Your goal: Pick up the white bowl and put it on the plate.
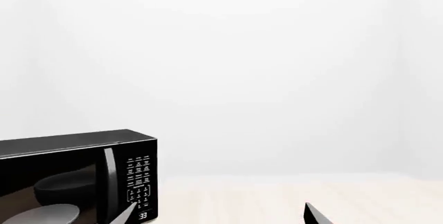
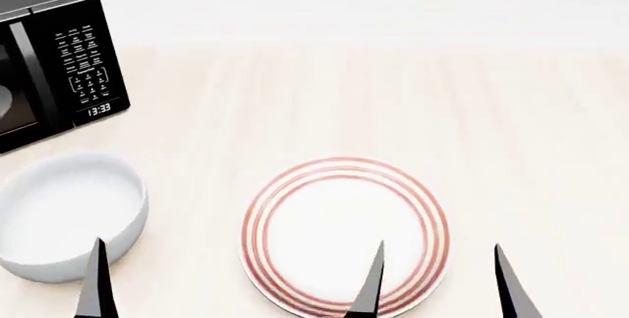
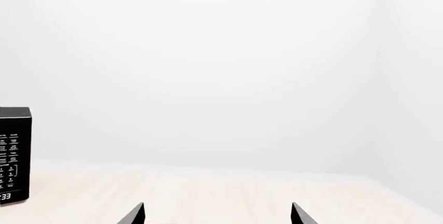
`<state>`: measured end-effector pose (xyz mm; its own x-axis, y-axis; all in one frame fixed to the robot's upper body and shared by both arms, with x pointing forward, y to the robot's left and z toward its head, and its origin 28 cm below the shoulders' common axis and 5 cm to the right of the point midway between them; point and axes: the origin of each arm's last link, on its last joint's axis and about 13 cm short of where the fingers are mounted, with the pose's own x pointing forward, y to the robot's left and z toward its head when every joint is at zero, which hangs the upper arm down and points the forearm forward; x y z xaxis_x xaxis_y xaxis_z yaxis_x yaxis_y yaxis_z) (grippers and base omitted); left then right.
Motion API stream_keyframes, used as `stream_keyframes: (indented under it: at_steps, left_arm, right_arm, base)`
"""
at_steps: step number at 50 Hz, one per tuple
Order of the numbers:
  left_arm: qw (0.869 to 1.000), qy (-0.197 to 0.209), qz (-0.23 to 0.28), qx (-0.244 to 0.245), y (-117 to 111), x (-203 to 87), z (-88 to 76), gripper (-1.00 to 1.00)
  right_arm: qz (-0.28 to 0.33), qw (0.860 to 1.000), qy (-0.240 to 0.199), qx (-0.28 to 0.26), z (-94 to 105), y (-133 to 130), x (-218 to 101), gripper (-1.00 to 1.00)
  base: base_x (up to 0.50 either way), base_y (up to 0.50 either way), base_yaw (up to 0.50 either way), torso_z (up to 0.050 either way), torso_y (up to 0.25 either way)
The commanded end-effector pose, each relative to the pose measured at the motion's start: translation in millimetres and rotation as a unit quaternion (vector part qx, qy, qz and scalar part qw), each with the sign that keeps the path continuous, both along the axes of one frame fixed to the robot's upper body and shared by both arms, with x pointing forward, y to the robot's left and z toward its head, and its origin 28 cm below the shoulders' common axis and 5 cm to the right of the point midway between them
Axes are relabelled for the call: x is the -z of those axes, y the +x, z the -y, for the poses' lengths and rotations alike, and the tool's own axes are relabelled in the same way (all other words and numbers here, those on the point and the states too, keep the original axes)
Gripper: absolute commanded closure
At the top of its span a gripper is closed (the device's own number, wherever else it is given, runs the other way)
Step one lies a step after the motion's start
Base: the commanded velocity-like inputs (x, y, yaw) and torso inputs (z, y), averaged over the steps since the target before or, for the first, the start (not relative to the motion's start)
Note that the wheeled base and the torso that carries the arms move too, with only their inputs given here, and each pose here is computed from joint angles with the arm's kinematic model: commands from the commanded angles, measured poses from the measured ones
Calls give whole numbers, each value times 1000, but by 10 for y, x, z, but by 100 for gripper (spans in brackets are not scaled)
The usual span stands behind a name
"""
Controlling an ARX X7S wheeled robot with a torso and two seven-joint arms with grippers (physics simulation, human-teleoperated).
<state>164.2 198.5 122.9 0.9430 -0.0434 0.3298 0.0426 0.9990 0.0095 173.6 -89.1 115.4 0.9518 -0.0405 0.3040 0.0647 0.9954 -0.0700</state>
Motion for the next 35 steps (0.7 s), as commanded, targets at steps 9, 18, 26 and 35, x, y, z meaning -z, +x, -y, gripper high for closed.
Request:
stream_keyframes:
  at_steps: [9, 18, 26, 35]
  left_arm:
    - [1000, 2, 0, 0, -2, -2, 0, -100]
    - [1000, 4, 2, -3, -6, -18, -7, -100]
    - [1000, 12, 9, -13, -23, -97, -29, -100]
    - [997, 46, 23, -51, -62, -429, -125, -100]
  right_arm:
    - [2, 1000, 9, 2, 2, -4, -1, -100]
    - [3, 1000, 3, 3, 2, 1, 10, -100]
    - [3, 1000, -1, 0, -12, -3, 26, -100]
    - [-2, 1000, -6, -2, -15, 4, 71, -100]
  base:
    - [278, 0, 0, 0, 2]
    - [0, 0, 0, 0, 0]
    - [0, 0, 0, 0, 0]
    - [0, 0, 0, 0, 0]
